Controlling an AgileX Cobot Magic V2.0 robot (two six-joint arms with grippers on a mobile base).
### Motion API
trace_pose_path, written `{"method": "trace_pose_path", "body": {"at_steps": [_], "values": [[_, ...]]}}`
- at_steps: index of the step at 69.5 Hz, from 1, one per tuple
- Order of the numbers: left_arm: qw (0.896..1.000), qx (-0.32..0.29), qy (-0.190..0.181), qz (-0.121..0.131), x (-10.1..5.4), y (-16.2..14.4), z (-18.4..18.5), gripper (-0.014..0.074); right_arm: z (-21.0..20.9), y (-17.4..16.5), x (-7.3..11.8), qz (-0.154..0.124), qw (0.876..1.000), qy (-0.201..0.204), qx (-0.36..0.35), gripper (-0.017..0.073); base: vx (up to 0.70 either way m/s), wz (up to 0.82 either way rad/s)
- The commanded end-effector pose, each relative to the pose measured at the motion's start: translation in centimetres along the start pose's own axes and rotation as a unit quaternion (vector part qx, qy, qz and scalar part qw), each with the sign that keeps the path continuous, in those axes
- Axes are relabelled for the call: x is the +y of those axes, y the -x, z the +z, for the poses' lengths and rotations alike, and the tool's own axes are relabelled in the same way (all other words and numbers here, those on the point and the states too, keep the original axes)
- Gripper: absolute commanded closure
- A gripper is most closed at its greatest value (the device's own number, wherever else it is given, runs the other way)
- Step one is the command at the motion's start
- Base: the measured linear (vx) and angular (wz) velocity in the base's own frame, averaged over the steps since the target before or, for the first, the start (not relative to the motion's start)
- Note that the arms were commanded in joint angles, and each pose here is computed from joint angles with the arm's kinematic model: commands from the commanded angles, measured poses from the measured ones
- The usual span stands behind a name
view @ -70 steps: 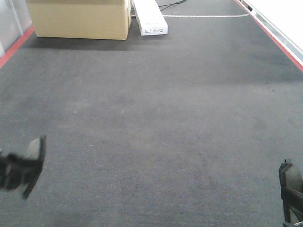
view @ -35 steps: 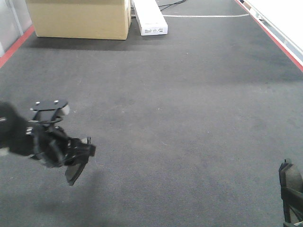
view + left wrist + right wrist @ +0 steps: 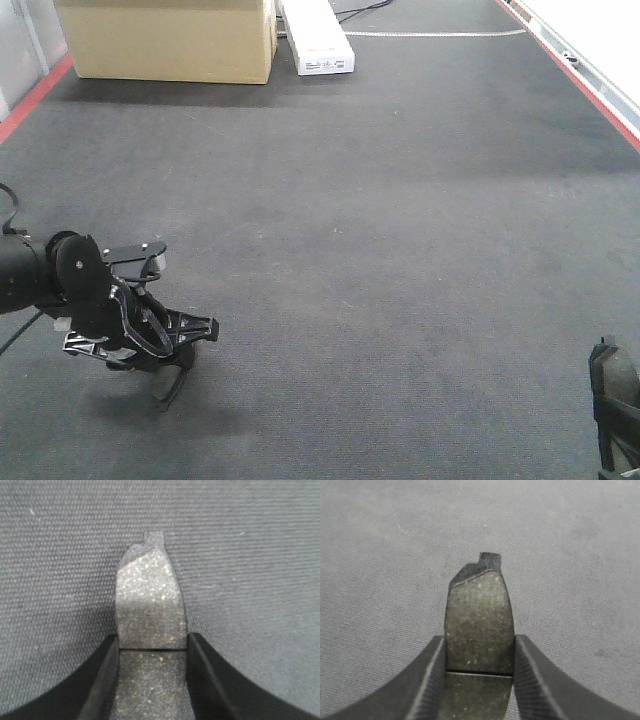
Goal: Move and align brake pads A on conveyor
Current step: 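Lower the left gripper and release its brake pad onto the belt, then raise the open left gripper away from the placed pad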
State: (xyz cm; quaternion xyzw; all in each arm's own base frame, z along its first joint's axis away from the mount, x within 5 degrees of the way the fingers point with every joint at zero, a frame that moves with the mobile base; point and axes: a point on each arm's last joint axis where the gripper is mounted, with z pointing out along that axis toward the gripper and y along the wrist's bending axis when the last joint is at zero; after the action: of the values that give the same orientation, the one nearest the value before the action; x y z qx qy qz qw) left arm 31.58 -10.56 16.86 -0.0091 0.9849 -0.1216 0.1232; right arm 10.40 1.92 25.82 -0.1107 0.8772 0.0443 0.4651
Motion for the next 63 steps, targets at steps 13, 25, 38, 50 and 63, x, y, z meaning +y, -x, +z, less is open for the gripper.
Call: {"method": "trace_pose_path", "body": {"at_steps": [13,25,38,50,63], "values": [[0.999,-0.051,-0.018,-0.001,-0.9,1.1,-2.1,0.0192,-0.5,1.6,-0.2,-0.001,0.999,-0.011,-0.053,0.049,0.0,0.0],[0.995,-0.092,-0.011,0.039,-1.0,1.1,-5.1,0.0191,-0.5,1.6,-0.2,-0.001,0.999,-0.011,-0.053,0.049,0.0,0.0],[0.983,-0.163,0.001,0.085,-0.7,-1.3,-10.7,0.0264,-0.5,1.6,-0.2,-0.001,0.999,-0.011,-0.053,0.049,0.0,0.0],[0.966,-0.239,-0.007,0.102,0.3,-5.8,-15.2,0.0367,-0.5,1.6,-0.2,-0.001,0.999,-0.011,-0.053,0.049,0.0,0.0],[0.946,-0.304,-0.024,0.108,1.5,-10.8,-18.3,0.0479,-0.5,1.6,-0.2,-0.001,0.999,-0.011,-0.053,0.049,0.0,0.0]]}}
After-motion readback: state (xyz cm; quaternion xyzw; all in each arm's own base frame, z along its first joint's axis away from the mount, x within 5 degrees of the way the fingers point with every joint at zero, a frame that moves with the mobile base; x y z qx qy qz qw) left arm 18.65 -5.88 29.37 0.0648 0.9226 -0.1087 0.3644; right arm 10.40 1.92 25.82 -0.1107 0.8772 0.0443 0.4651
